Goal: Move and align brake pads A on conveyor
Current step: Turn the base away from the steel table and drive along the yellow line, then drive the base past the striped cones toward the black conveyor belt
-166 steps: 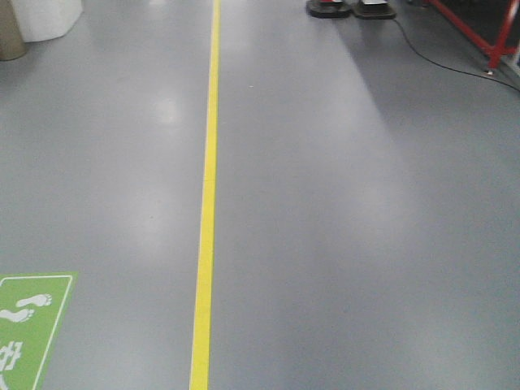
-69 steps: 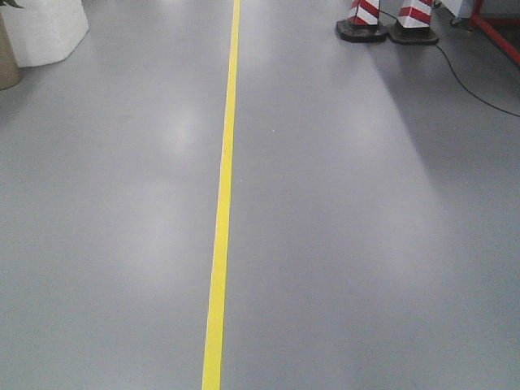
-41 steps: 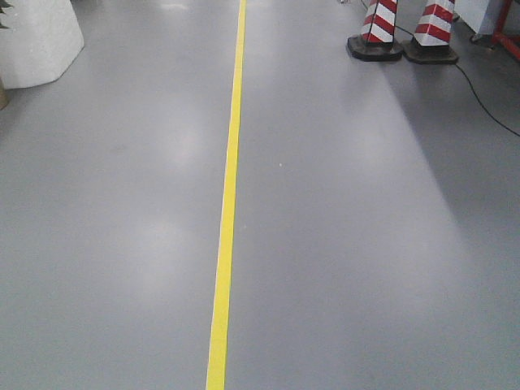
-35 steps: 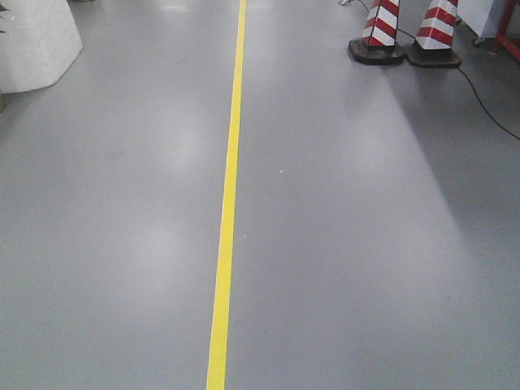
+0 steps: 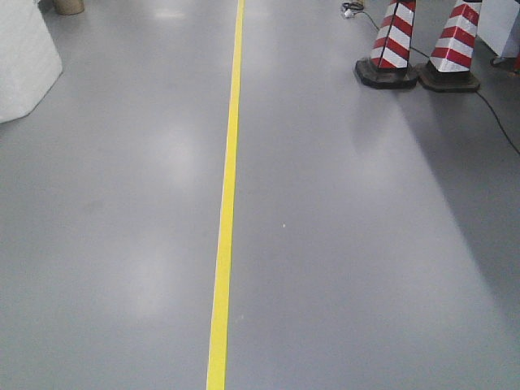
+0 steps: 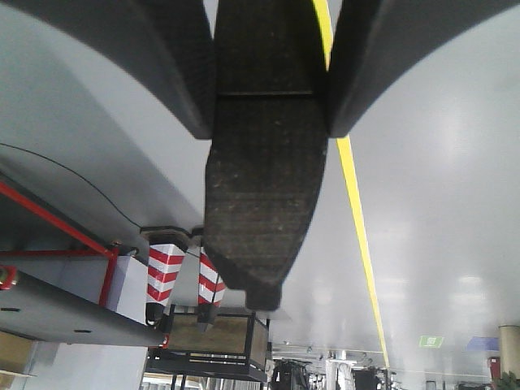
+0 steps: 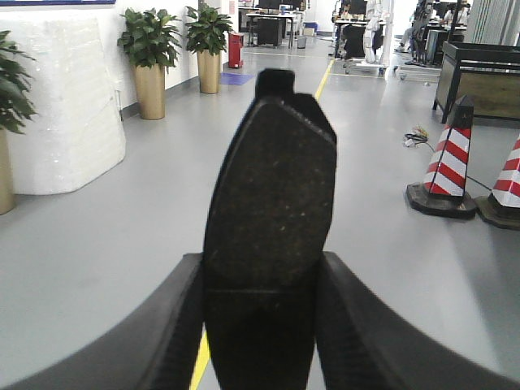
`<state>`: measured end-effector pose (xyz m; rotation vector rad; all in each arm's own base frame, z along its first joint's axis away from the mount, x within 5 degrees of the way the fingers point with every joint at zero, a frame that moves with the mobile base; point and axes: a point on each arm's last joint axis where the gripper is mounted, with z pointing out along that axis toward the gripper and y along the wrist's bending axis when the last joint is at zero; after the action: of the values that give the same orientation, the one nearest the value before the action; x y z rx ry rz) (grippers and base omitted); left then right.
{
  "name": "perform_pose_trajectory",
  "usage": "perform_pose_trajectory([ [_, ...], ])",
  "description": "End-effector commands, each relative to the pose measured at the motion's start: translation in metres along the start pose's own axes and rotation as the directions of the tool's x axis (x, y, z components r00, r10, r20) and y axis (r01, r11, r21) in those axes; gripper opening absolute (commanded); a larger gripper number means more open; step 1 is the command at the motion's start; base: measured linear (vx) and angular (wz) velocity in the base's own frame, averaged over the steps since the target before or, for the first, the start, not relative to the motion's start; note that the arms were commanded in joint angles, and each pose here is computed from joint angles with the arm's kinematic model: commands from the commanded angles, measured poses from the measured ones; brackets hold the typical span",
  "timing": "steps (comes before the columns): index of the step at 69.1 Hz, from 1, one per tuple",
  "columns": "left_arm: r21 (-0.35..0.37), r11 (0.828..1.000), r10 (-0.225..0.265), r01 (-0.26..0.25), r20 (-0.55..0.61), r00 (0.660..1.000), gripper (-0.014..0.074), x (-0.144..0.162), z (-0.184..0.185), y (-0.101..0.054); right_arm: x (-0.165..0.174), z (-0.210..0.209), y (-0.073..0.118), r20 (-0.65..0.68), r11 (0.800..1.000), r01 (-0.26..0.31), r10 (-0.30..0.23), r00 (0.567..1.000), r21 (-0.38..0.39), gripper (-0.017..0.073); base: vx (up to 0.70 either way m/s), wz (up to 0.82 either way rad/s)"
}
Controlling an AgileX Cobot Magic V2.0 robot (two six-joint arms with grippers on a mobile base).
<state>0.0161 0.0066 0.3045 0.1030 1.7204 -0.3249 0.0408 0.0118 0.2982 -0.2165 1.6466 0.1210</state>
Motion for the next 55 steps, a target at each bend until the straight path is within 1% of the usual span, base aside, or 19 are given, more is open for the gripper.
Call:
perform_pose_trajectory([
  [1, 0.033, 0.999, 0.003, -0.007, 0.104, 0.995, -0.0006, -0.0155, -0.0021, -0.0037, -0.0165, -0.0018, -0.0022, 0.109, 1.0, 0.01, -0.013, 0.994, 0.024, -0.0002, 0.8, -0.05],
  [55, 0.033, 0.999, 0.003, -0.007, 0.104, 0.995, -0.0006, -0.0155, -0.0021, -0.0037, -0.0165, -0.0018, -0.0021, 0.109, 1.0, 0.01, -0.012, 0.994, 0.024, -0.0002, 0.83, -0.02],
])
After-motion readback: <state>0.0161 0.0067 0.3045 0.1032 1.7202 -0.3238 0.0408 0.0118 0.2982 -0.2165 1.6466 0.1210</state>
